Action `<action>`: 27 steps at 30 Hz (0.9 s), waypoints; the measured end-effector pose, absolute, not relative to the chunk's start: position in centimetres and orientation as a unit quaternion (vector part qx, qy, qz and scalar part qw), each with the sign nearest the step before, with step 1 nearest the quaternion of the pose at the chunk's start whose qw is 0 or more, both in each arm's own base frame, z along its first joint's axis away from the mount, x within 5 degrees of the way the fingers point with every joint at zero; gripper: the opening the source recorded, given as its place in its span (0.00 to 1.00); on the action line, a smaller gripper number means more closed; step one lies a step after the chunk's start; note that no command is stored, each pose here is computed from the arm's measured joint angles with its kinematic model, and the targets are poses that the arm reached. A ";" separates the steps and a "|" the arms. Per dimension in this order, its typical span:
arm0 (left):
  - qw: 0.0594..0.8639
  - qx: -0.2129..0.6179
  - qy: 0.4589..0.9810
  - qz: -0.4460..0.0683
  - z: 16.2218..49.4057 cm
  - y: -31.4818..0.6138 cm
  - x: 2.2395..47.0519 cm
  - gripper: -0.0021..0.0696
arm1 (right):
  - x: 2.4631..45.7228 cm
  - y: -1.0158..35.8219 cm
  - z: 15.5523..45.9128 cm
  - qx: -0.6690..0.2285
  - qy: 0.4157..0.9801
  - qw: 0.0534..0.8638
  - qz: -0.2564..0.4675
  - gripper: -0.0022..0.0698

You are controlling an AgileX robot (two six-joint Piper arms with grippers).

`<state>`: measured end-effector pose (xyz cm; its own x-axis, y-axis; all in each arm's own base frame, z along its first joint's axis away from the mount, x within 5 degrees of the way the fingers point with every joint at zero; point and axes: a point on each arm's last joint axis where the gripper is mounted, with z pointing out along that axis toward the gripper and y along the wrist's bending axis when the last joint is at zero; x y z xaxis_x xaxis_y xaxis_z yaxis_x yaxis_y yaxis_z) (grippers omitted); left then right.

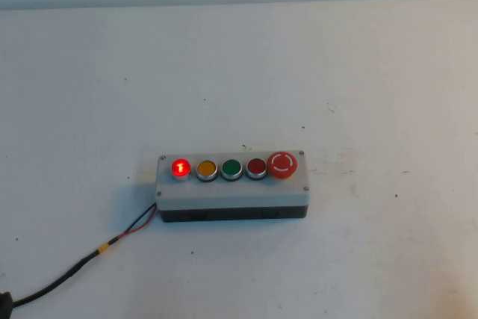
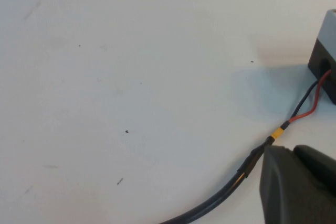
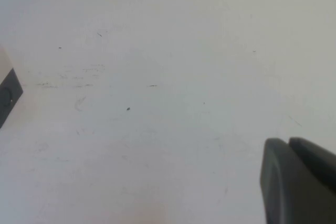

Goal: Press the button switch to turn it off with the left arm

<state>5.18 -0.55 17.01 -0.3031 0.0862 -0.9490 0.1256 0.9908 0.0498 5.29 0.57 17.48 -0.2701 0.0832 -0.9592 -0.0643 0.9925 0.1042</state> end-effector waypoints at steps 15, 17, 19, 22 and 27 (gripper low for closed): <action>0.587 0.067 0.807 -0.015 17.0 -0.5 5.2 0.02 | 5.3 0.6 17.5 0.006 0.795 0.604 0.061 0.01; 0.587 0.067 0.807 -0.015 17.0 -0.5 5.2 0.02 | 5.3 0.6 17.5 0.006 0.795 0.604 0.061 0.01; 0.587 0.067 0.807 -0.015 17.0 -0.5 5.2 0.02 | 5.3 0.6 17.5 0.006 0.795 0.604 0.061 0.01; 0.587 0.067 0.806 -0.015 17.0 -0.5 5.2 0.02 | 5.3 0.6 17.5 0.006 0.795 0.604 0.061 0.01; 0.596 0.065 0.801 -0.018 17.2 -0.6 5.2 0.02 | 5.3 0.6 17.5 0.006 0.795 0.604 0.061 0.01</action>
